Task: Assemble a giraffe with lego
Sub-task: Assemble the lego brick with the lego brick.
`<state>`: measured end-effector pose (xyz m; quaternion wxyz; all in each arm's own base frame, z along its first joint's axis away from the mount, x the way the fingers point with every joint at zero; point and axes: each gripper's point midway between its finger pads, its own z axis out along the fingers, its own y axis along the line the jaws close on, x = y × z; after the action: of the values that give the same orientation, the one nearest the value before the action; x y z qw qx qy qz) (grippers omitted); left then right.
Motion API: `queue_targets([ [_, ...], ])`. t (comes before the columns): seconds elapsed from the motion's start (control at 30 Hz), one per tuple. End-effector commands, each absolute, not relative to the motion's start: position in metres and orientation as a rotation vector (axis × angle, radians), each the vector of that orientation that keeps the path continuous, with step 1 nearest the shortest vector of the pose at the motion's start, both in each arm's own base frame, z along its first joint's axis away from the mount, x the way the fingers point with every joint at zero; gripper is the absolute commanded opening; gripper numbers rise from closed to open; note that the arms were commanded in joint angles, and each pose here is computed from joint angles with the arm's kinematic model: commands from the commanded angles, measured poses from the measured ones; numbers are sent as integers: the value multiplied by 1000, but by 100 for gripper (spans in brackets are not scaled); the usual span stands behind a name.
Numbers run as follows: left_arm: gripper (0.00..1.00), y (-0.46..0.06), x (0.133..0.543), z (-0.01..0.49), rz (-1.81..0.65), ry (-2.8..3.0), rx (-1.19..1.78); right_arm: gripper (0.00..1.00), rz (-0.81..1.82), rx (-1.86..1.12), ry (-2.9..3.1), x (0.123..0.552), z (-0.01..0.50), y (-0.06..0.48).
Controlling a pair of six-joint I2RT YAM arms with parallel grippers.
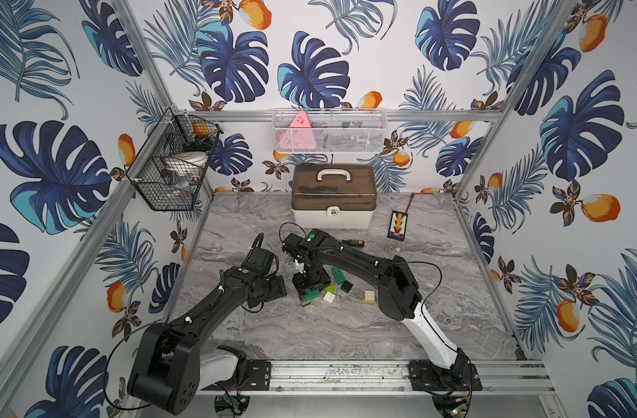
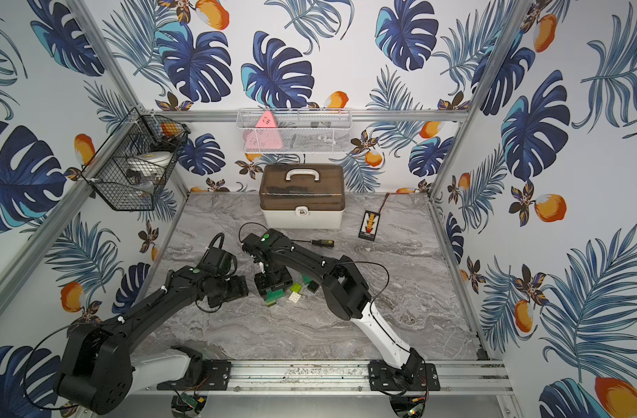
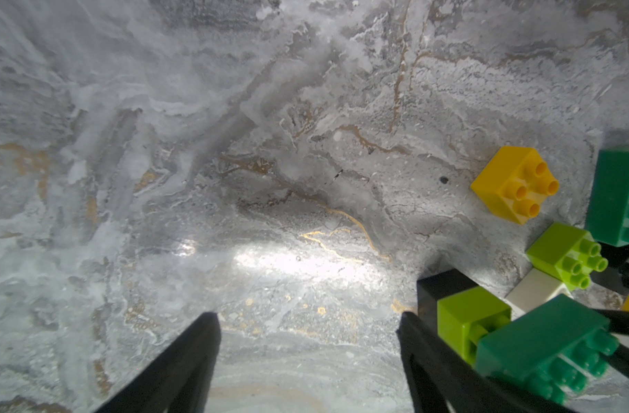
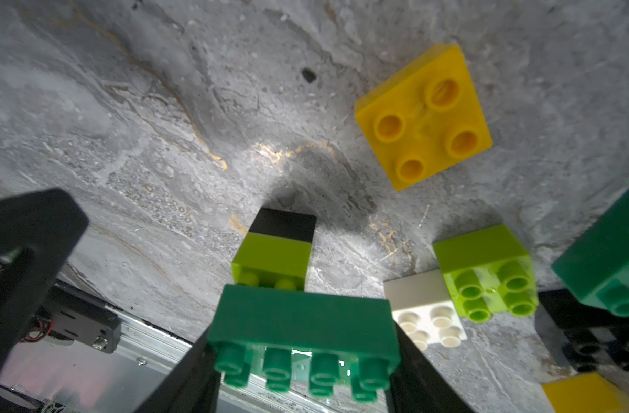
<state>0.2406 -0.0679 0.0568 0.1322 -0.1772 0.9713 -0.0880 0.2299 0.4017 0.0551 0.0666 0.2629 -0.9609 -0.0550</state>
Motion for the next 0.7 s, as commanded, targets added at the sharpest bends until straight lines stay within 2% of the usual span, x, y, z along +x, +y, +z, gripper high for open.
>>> queue_targets([
  [0.0,84,-66,244,58,-246,2796,-513,47,31,778,-2898,232,39,381],
  [0.67,84,-67,246,60,-253,2788,-508,47,6,735,-2868,224,33,385],
])
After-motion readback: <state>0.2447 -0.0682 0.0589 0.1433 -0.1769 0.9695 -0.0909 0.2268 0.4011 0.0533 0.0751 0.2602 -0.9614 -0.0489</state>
